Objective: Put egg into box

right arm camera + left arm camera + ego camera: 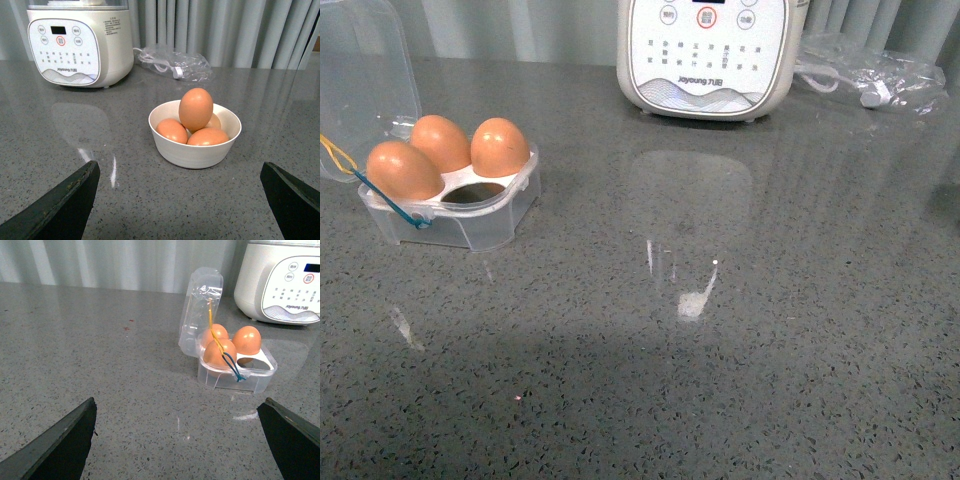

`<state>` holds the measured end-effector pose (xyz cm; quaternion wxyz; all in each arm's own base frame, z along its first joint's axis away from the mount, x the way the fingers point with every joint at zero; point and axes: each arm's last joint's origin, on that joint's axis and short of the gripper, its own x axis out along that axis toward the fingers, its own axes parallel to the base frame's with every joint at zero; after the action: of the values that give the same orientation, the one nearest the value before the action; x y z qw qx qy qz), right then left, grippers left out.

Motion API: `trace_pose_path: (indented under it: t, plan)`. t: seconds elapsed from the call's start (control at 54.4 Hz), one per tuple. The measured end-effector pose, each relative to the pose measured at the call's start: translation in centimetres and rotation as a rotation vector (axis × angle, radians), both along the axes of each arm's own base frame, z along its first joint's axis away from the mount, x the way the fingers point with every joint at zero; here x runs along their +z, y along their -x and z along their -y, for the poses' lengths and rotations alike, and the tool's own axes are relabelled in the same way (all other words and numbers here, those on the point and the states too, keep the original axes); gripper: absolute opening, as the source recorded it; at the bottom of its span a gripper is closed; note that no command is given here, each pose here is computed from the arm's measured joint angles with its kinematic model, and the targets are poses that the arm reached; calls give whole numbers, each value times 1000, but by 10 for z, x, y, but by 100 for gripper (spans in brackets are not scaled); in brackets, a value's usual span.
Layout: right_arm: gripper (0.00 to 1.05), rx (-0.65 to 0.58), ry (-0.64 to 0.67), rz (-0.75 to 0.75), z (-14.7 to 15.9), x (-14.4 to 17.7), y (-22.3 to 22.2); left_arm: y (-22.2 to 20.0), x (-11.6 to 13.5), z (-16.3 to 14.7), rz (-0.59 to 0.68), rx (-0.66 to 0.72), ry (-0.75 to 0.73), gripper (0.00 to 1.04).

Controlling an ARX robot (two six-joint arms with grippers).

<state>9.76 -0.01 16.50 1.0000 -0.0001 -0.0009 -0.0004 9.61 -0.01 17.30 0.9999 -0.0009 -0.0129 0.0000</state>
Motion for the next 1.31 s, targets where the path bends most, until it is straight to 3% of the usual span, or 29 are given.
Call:
trace_pose_path:
  t: [1.232,1.305]
  plan:
    - [98,0,0,0,0,0,0,0,0,0,0,0,0,98]
    - [98,-77,17,-42,-2,-1,-1,0,0,0,0,0,0,98]
